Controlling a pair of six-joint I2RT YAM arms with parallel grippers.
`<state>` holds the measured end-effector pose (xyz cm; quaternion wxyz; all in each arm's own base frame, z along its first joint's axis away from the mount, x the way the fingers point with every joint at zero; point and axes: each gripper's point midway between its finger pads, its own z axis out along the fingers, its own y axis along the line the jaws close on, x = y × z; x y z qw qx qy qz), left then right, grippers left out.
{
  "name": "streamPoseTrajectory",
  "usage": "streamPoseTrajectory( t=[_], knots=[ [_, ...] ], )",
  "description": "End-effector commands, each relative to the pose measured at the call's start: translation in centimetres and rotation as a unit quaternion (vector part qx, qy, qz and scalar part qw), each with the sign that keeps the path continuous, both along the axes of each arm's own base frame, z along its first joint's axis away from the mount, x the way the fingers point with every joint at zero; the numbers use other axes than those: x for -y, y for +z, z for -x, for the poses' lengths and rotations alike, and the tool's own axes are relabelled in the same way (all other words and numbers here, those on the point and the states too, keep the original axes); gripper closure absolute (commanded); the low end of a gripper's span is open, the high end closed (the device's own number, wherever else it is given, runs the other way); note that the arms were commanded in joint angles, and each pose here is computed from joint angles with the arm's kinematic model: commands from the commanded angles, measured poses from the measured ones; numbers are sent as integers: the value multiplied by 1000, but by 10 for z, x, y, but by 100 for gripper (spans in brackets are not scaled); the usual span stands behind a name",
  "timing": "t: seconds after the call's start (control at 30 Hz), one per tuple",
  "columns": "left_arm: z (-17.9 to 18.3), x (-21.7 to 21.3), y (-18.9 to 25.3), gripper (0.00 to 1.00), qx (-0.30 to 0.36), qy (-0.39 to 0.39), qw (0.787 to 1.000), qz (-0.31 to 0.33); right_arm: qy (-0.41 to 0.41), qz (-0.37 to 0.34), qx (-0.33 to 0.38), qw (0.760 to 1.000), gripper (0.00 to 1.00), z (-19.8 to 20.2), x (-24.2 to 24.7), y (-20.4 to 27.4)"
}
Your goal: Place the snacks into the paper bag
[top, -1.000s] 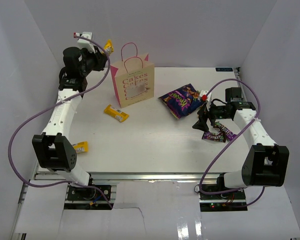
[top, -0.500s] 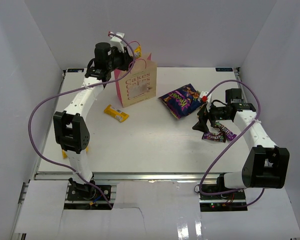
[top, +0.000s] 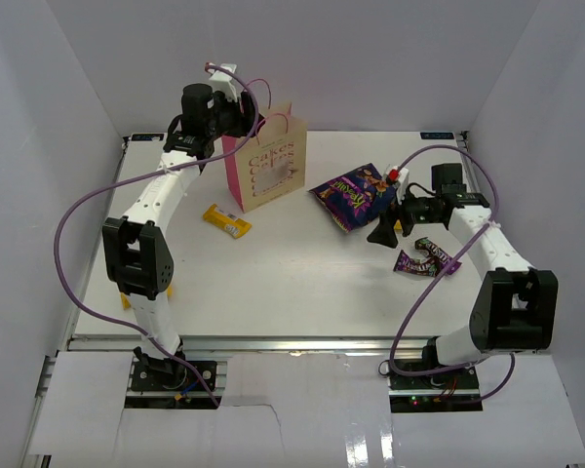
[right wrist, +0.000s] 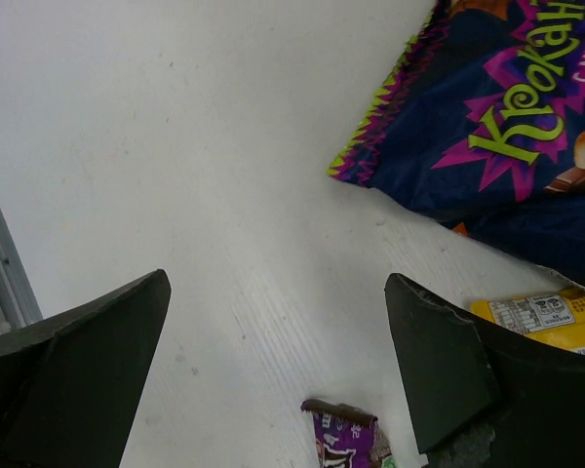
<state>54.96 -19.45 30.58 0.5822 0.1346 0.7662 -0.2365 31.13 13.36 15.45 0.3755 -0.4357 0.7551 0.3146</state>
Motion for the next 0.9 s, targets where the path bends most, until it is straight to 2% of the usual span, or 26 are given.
streamPoseTrajectory(
  t=[0.0,0.03,0.07,0.1,0.17,0.2,0.27,0.3,0.33,0.37,0.4,0.43,0.47,0.5,0.53,0.57,0.6,0.67,0.7,0.87],
  knots=[
    [12,-8,52,30,48,12,999,13,-105,-53,-20,993,3,-48,-15,35],
    [16,-9,60,30,54,14,998,13,-139,-53,-32,988,3,-60,-14,33],
    [17,-12,64,29,57,22,998,12,-191,-78,-77,975,3,-66,-17,35],
    [20,-15,68,28,60,27,998,11,-212,-88,-77,970,3,-76,-20,39],
    [32,-26,85,24,74,47,996,9,-204,-96,-81,971,3,-82,-32,45],
    [37,-30,77,23,66,55,996,3,-168,-70,-51,982,3,-80,-47,43],
    [57,-46,95,19,85,82,993,4,-93,-23,21,995,6,-79,-64,48],
    [64,-54,94,15,85,94,992,2,-45,46,93,994,7,-80,-72,38],
    [73,-59,71,14,64,102,993,-5,-38,77,111,990,7,-84,-75,27],
    [90,-74,86,12,80,131,988,-2,-26,106,133,985,8,-89,-78,23],
    [99,-82,80,8,74,145,987,-3,-13,137,153,979,8,-88,-89,15],
    [118,-94,66,7,63,162,985,-6,-39,187,181,965,8,-101,-88,5],
    [128,-99,59,6,57,166,985,-5,-65,211,188,957,8,-112,-79,0],
    [134,-114,50,5,49,200,978,-9,-75,232,195,950,8,-112,-85,-8],
    [151,-123,32,2,29,216,976,-3,-145,263,205,931,8,-126,-77,-12],
    [153,-125,11,2,8,220,975,-13,-178,280,206,921,9,-132,-66,-16],
    [167,-132,11,2,4,234,972,0,-209,320,210,900,10,-131,-58,-28],
    [186,-137,-13,2,-23,245,969,15,-248,327,236,881,10,-134,-61,-28],
    [191,-137,-23,2,-33,247,968,19,-268,354,239,863,10,-133,-50,-37],
    [211,-139,-69,2,-78,259,962,37,-300,372,238,846,10,-137,-46,-52]
  ],
)
